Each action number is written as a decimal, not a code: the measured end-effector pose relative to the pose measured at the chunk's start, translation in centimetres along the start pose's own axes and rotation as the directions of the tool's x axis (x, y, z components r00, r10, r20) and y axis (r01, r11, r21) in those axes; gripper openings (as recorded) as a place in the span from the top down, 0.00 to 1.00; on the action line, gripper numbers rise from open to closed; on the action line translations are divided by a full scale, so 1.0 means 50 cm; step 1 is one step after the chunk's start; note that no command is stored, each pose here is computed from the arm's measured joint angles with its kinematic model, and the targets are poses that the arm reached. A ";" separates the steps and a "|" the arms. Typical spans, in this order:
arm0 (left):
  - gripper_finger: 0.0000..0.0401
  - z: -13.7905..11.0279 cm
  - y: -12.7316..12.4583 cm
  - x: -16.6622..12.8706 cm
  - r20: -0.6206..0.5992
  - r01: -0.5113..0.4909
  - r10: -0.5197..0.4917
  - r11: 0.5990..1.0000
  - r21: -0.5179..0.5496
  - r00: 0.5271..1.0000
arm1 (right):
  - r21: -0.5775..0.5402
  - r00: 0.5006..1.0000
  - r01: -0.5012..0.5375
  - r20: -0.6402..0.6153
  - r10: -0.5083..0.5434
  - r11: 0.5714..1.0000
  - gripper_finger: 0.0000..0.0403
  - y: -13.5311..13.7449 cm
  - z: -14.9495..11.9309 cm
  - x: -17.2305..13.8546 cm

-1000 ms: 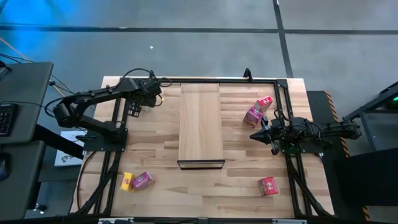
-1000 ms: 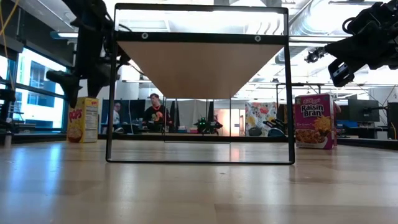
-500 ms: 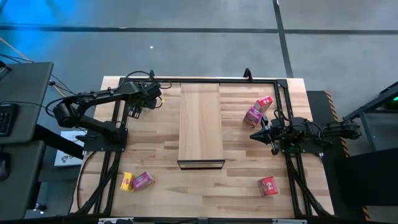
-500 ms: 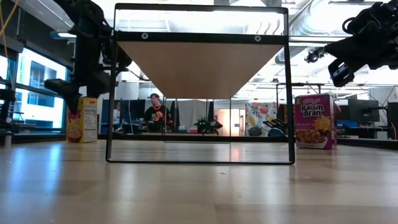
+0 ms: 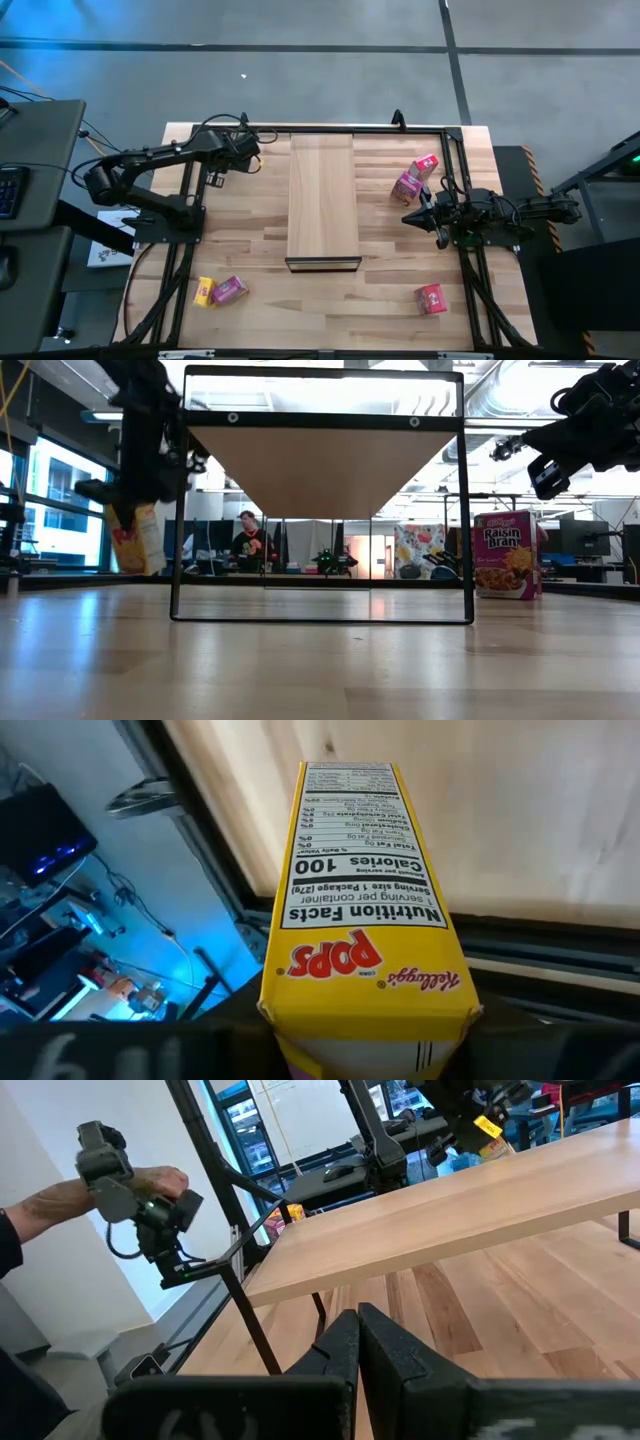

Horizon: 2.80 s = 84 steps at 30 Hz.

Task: Stack cereal on shelf
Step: Put the top yellow cereal box on the shelf

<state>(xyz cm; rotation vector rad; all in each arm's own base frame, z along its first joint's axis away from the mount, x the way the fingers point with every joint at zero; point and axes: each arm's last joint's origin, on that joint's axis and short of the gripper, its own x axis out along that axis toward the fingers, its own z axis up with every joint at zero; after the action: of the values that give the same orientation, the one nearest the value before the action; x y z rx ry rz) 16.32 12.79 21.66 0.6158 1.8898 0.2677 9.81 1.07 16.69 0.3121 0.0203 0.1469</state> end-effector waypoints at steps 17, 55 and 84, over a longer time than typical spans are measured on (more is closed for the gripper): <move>0.67 -0.042 0.107 -0.388 0.497 0.020 0.323 0.824 -0.566 0.805 | 0.000 1.000 0.000 -0.001 0.000 1.000 1.00 0.000 0.000 0.000; 0.67 0.221 0.132 -0.410 0.368 -0.274 0.089 0.828 0.488 0.925 | 0.000 1.000 0.000 -0.001 0.000 1.000 1.00 0.000 0.000 0.000; 0.67 0.297 0.145 -0.368 0.331 -0.353 0.161 0.648 0.675 0.930 | 0.000 1.000 0.000 0.000 0.000 1.000 1.00 0.000 0.000 0.000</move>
<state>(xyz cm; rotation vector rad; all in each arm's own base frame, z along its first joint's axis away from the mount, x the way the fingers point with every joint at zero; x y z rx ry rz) 37.27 7.58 33.76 1.4071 1.6144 -0.4108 9.81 1.06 16.69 0.3121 0.0202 0.1465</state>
